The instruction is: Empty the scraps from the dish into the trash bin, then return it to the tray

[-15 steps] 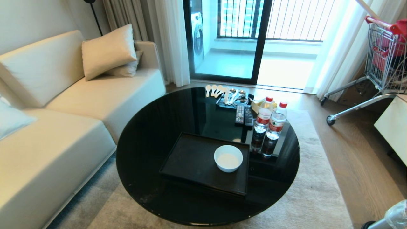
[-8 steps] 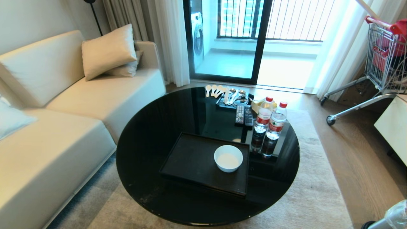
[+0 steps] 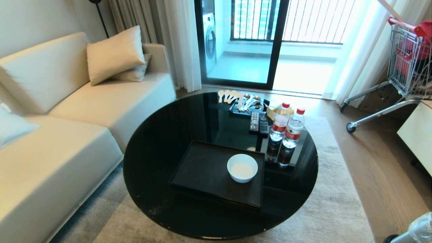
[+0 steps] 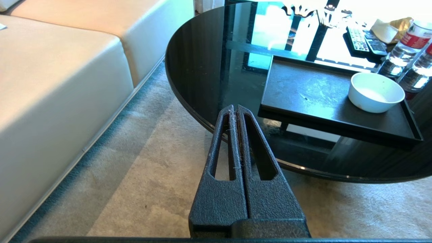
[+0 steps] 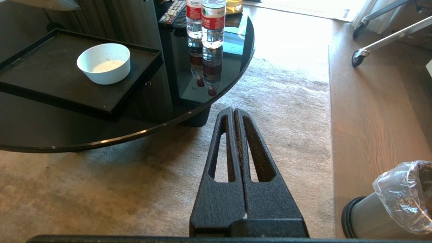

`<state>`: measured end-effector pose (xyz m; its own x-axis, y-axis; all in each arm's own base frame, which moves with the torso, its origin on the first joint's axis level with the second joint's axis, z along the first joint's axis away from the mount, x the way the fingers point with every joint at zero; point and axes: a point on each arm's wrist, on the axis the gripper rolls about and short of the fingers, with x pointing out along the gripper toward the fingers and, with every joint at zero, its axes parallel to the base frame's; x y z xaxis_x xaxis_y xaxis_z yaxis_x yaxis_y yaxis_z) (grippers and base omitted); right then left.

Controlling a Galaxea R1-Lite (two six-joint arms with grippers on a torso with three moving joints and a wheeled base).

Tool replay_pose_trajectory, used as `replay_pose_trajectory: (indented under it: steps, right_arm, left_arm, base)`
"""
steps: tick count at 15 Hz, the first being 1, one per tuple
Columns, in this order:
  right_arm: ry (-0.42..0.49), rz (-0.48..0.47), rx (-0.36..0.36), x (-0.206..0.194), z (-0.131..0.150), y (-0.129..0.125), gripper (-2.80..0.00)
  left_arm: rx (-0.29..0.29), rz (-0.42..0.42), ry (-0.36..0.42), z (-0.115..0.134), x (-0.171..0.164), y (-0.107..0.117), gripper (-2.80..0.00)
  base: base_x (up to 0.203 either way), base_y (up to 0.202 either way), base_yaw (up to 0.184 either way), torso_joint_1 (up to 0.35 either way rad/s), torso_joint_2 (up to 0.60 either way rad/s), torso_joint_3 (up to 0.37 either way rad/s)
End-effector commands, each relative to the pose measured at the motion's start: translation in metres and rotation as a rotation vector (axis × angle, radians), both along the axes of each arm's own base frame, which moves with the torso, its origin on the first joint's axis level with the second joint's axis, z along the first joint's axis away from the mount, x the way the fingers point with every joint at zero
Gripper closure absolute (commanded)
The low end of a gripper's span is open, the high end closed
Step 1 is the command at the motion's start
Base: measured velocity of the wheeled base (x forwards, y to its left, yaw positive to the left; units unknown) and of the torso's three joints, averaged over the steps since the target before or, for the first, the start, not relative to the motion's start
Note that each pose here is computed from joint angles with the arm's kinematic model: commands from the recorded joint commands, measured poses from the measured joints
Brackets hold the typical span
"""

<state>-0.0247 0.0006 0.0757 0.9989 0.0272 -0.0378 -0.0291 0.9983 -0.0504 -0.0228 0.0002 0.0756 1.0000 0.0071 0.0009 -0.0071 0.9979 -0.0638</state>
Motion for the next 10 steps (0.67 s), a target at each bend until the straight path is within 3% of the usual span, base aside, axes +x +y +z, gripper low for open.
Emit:
replay_pose_trajectory:
  steps: [1, 3, 5, 10]
  right_arm:
    - [0.001, 0.0, -0.001, 0.0, -0.0001, 0.0, 0.0]
    - [0.005, 0.003, -0.016, -0.0003, 0.0, 0.0001, 0.0]
    - [0.001, 0.025, -0.084, -0.0003, 0.0001, 0.0005, 0.0]
    - [0.001, 0.02, -0.033, -0.0001, 0.0, 0.0005, 0.0]
  left_arm:
    - [-0.001, 0.001, -0.001, 0.0, 0.0, 0.0, 0.0]
    - [-0.001, 0.001, -0.001, 0.0, 0.0, 0.0, 0.0]
    - [-0.001, 0.001, -0.001, 0.0, 0.0, 0.0, 0.0]
    - [-0.001, 0.001, -0.001, 0.0, 0.0, 0.0, 0.0]
  base:
    - [0.0, 0.0, 0.0, 0.0, 0.0, 0.0]
    - [0.0, 0.0, 0.0, 0.0, 0.0, 0.0]
    - [0.0, 0.0, 0.0, 0.0, 0.0, 0.0]
    - [0.0, 0.0, 0.0, 0.0, 0.0, 0.0]
